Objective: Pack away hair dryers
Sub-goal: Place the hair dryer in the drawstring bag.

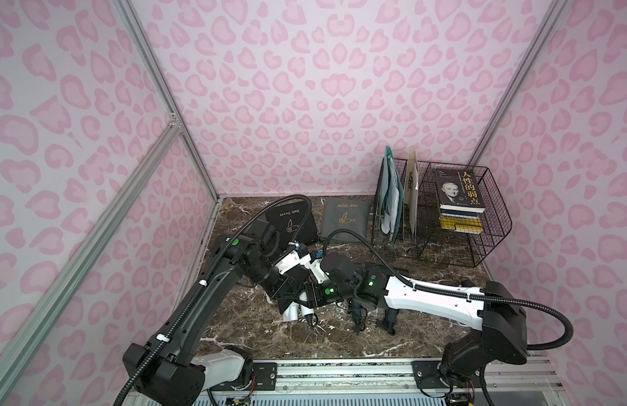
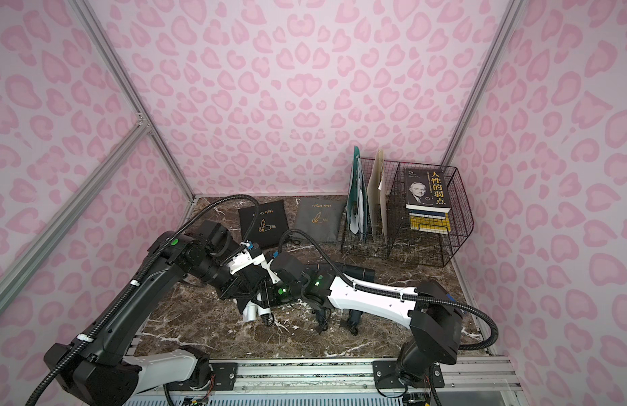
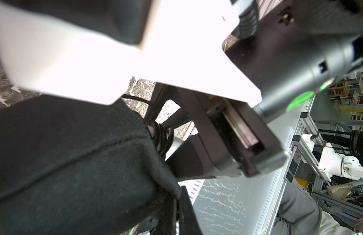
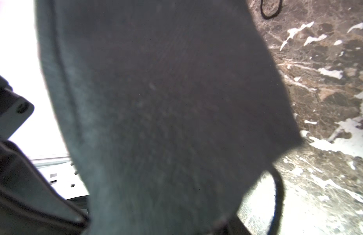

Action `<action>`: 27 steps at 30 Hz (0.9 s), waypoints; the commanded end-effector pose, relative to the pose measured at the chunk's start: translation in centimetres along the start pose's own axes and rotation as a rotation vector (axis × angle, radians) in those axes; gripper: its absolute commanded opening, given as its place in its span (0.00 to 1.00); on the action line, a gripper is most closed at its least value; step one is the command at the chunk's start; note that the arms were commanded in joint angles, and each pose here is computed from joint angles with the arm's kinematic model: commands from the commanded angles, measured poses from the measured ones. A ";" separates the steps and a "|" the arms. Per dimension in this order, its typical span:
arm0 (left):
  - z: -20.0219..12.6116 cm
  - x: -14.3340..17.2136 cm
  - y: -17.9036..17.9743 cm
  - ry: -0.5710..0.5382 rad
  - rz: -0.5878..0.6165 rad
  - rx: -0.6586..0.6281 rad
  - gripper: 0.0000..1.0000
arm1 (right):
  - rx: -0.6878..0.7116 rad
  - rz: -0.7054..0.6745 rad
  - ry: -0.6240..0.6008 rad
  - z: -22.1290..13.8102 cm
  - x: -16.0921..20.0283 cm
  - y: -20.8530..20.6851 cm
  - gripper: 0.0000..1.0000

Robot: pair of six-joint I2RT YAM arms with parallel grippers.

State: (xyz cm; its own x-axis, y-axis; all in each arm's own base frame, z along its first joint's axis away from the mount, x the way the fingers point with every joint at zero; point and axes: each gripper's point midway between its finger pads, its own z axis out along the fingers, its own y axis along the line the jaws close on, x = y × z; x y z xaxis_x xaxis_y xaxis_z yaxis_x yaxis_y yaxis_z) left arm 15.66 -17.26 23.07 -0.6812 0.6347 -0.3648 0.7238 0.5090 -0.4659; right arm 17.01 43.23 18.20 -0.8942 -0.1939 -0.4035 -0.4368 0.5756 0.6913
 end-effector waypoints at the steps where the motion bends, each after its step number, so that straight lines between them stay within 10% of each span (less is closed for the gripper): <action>1: -0.5 -0.5 -1.6 -0.020 -0.014 0.076 0.01 | -0.015 -0.008 -0.048 -0.6 -1.1 0.8 0.52; 27: -3.7 -4.2 -3.6 -0.111 -0.022 0.113 0.02 | -0.085 -0.059 -0.280 -10.4 -2.6 3.4 0.73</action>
State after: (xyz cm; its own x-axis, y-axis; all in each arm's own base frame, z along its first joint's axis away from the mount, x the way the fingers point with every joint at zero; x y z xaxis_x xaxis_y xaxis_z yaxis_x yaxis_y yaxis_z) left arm 16.70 -18.98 28.04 -0.7008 0.5748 -0.4224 0.7071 0.4819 -0.5174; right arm 15.96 37.99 26.48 -0.8422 -0.0433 -0.5374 -0.4859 0.4930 0.7217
